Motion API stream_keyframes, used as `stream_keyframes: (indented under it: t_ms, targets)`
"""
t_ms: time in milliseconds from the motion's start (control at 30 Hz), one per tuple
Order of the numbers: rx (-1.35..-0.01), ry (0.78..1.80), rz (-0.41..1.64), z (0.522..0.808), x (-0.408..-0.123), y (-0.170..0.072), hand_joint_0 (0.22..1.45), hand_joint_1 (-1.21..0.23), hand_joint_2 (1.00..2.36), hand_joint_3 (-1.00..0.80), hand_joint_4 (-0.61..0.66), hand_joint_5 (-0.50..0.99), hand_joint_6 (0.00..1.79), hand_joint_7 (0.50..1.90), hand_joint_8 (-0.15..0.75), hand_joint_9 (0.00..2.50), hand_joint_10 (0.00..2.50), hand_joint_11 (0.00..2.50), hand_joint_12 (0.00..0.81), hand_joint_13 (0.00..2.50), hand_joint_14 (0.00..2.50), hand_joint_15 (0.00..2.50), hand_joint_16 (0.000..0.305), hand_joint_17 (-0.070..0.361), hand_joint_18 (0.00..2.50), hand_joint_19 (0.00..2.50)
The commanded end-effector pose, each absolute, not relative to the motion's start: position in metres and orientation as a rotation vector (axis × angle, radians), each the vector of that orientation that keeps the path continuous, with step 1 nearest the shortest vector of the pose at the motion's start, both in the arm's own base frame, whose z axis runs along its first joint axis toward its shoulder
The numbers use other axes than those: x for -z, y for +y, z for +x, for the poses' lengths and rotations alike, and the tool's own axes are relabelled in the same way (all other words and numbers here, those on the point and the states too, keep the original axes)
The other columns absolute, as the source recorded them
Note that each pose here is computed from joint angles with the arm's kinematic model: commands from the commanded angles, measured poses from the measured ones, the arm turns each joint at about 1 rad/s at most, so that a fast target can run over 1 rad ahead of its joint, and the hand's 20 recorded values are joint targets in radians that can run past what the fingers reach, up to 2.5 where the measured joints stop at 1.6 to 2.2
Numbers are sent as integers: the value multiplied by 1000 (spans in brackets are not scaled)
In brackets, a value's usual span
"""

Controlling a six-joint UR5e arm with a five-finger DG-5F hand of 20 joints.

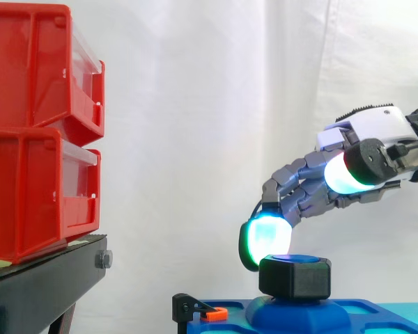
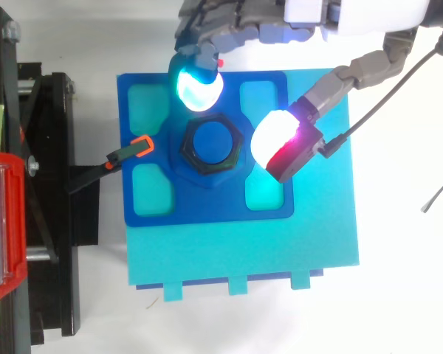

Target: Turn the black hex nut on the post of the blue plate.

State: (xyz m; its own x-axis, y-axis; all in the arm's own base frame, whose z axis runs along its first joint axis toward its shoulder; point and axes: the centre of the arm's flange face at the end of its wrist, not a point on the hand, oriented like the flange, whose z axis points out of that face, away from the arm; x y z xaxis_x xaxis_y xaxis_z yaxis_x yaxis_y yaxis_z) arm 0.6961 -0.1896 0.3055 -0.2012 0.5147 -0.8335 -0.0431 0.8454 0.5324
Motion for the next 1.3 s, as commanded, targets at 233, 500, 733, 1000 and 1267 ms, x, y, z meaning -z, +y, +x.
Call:
stream_keyframes:
  t_ms: [233,500,733,1000,1267]
  targets:
    - [-531,1670,364,709,-325,-176,489,-322,1000,-500,252,-183,503,880,282,388,0,46,383,269,1,0,54,122,12,41]
    - [-520,1625,368,721,-328,-154,489,-322,1000,-500,252,-183,503,883,282,388,0,45,382,267,1,0,54,122,6,41]
    - [-524,1623,397,735,-320,-105,489,-323,1000,-500,251,-182,503,878,282,388,2,49,382,269,0,0,54,122,4,43]
    - [-516,1648,437,735,-317,-84,489,-321,1000,-500,249,-182,503,878,282,390,0,46,382,269,1,0,54,121,2,41]
    - [-525,1700,467,730,-312,-76,490,-320,1000,-500,247,-182,503,871,283,390,0,45,382,269,1,0,54,120,1,47]
